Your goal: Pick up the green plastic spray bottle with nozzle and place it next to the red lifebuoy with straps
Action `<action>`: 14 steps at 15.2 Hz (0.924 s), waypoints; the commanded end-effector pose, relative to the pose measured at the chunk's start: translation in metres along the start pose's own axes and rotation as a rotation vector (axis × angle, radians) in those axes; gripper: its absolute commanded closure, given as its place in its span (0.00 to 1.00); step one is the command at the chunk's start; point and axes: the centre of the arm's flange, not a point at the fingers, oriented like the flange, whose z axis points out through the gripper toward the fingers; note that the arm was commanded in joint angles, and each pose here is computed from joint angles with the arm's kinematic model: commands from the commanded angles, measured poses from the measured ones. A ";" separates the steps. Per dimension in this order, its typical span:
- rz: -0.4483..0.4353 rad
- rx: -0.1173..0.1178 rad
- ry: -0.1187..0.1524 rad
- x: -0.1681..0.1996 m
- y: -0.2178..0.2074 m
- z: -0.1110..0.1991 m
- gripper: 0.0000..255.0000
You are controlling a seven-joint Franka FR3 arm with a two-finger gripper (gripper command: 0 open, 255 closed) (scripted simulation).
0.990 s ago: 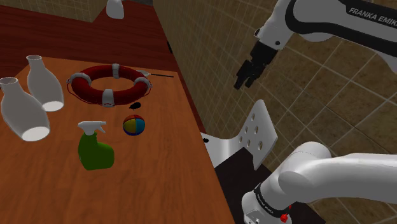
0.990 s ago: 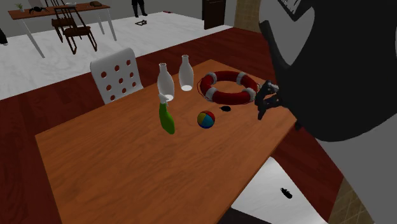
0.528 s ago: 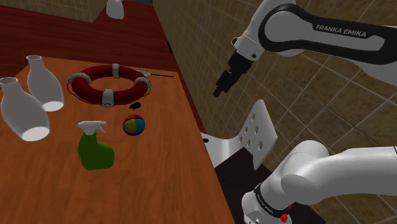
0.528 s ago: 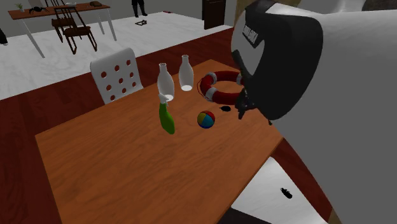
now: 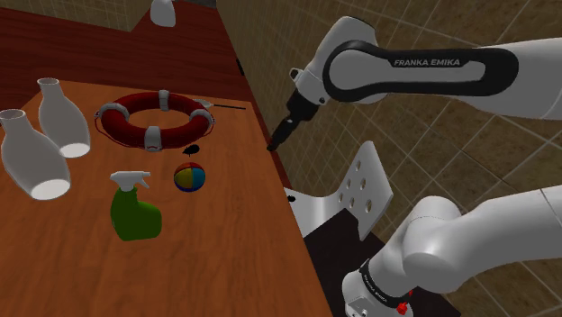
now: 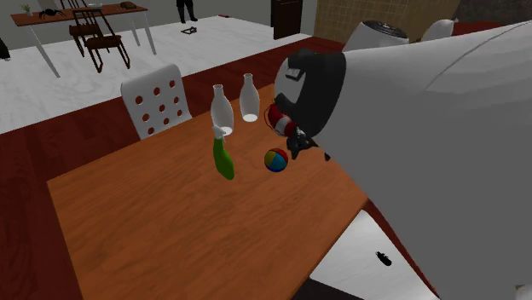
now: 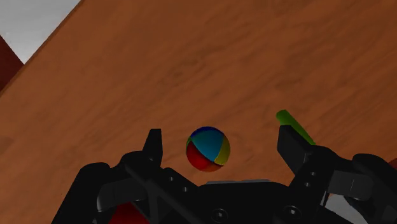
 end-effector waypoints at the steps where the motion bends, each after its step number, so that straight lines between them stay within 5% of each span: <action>1: -0.055 0.010 0.020 0.016 -0.011 0.018 0.00; 14: -0.402 0.076 0.130 0.087 -0.097 0.129 0.00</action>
